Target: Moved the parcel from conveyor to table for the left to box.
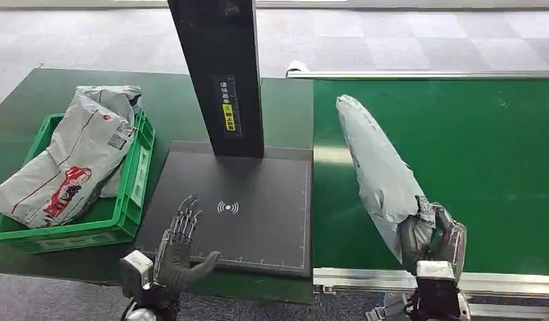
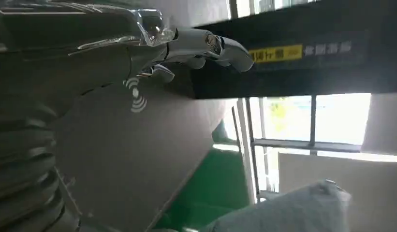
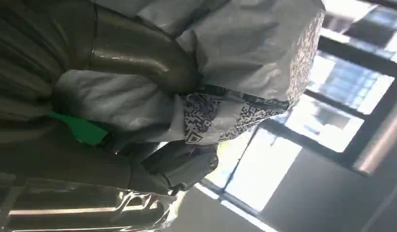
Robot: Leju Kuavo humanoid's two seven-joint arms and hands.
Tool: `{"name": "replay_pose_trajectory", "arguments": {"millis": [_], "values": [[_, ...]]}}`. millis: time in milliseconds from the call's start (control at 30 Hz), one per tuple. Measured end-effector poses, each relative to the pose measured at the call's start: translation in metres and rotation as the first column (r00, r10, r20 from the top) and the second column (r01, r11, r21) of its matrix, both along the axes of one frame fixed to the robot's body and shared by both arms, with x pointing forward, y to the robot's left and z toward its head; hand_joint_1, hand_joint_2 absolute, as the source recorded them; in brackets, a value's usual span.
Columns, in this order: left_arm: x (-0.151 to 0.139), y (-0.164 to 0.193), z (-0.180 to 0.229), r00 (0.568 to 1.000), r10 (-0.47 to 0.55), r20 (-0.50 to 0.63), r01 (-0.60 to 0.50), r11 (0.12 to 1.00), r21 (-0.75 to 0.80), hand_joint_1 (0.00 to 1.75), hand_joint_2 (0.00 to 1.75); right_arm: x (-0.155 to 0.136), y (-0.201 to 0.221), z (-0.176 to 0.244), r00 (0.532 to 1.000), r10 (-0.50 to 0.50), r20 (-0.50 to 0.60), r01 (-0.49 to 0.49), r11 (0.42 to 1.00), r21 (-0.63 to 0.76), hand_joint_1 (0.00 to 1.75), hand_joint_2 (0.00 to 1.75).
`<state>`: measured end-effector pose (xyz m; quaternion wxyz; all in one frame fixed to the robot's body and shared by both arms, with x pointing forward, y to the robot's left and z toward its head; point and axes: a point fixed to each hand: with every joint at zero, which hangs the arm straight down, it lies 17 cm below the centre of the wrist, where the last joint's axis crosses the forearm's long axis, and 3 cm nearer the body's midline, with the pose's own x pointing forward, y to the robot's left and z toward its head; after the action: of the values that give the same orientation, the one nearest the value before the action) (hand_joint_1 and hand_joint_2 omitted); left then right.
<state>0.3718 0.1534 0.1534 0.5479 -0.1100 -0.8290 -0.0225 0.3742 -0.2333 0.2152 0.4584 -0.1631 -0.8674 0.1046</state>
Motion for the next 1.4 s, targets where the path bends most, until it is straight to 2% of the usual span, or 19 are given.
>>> {"name": "replay_pose_trajectory", "arguments": {"millis": [167, 333, 500, 700, 733, 767, 867, 1033, 1267, 1400], "values": [[0.007, 0.044, 0.014, 0.993, 0.112, 0.046, -0.113, 0.993, 0.024, 0.0, 1.75, 0.002, 0.046, 0.057, 0.967, 0.225, 0.116, -0.233, 0.97, 0.066, 1.75, 1.75], [0.011, 0.08, 0.022, 0.978, 0.199, 0.069, -0.202, 0.979, 0.036, 0.0, 1.75, 0.006, 0.101, 0.079, 0.881, 0.457, 0.121, -0.47, 0.874, 0.122, 1.75, 1.75], [0.013, 0.094, 0.026, 0.967, 0.239, 0.09, -0.244, 0.969, 0.041, 0.0, 1.75, 0.002, 0.161, 0.041, 0.786, 0.618, -0.004, -0.607, 0.774, 0.18, 1.75, 1.75], [0.013, 0.099, 0.026, 0.962, 0.257, 0.098, -0.262, 0.964, 0.049, 0.0, 1.75, -0.009, 0.201, -0.012, 0.69, 0.713, -0.126, -0.67, 0.695, 0.262, 1.75, 1.75], [0.013, 0.1, 0.026, 0.961, 0.258, 0.098, -0.264, 0.963, 0.05, 0.0, 1.75, -0.011, 0.206, -0.019, 0.676, 0.723, -0.141, -0.676, 0.685, 0.273, 1.52, 1.75], [0.013, 0.1, 0.026, 0.961, 0.26, 0.098, -0.265, 0.963, 0.051, 0.0, 1.75, -0.011, 0.21, -0.024, 0.666, 0.729, -0.157, -0.677, 0.68, 0.282, 0.0, 1.75], [0.013, 0.101, 0.026, 0.96, 0.261, 0.1, -0.267, 0.962, 0.055, 0.0, 1.75, -0.009, 0.218, -0.042, 0.644, 0.734, -0.216, -0.671, 0.677, 0.302, 0.0, 1.75], [0.014, 0.101, 0.027, 0.96, 0.26, 0.101, -0.266, 0.962, 0.057, 0.0, 1.75, -0.004, 0.222, -0.065, 0.634, 0.719, -0.285, -0.648, 0.695, 0.312, 0.0, 1.75], [0.017, 0.099, 0.03, 0.961, 0.256, 0.107, -0.264, 0.963, 0.063, 0.0, 1.75, -0.005, 0.223, -0.078, 0.584, 0.75, -0.309, -0.635, 0.66, 0.403, 0.0, 1.75], [0.018, 0.099, 0.029, 0.962, 0.254, 0.104, -0.261, 0.963, 0.066, 0.0, 1.75, 0.0, 0.215, -0.084, 0.585, 0.747, -0.316, -0.607, 0.661, 0.44, 0.0, 1.75]]}}
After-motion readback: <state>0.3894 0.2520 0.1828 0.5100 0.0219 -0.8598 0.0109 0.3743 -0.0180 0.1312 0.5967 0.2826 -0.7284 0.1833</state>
